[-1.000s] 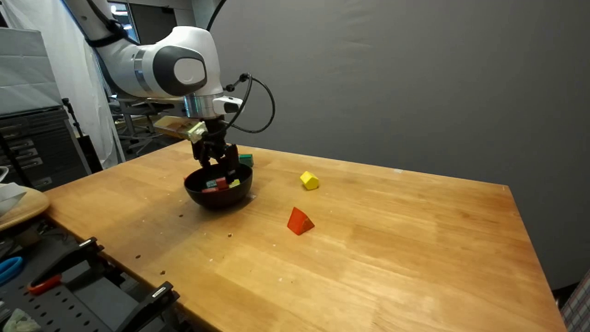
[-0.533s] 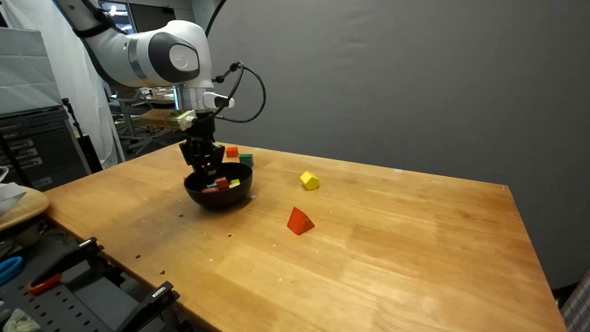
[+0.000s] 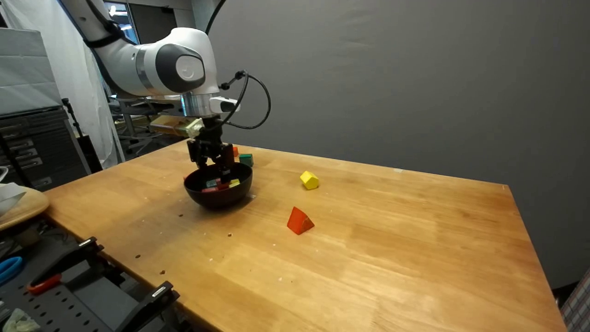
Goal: Remove all the contents from the black bowl.
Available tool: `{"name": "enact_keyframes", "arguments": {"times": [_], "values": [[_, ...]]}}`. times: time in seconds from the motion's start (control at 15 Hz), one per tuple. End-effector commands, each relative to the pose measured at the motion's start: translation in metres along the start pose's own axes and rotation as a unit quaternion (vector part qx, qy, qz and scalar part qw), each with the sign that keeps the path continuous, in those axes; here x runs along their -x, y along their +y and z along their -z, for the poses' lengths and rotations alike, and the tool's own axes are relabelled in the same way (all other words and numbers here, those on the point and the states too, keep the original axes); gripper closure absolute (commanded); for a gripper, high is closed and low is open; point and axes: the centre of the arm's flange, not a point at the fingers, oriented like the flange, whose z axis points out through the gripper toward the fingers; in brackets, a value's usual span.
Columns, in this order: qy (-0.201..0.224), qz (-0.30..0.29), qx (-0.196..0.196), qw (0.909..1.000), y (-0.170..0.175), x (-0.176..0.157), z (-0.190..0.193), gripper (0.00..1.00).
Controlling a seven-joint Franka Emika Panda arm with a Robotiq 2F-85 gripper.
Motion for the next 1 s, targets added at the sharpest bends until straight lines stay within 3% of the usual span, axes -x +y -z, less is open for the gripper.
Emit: {"name": "enact_keyframes", "arguments": {"times": [0.0,0.07,0.33,0.47,0.93], "values": [[0.027,-0.021,-0.022,0.9992,0.000,-0.022,-0.018,0.02],[0.028,-0.029,-0.022,0.9990,0.000,-0.026,-0.021,0.00],[0.044,-0.046,-0.005,0.9980,0.001,-0.032,-0.019,0.11],[0.046,-0.051,0.009,0.9976,-0.001,-0.032,-0.015,0.08],[0.093,-0.054,0.105,0.9886,-0.007,-0.035,0.003,0.10]]}}
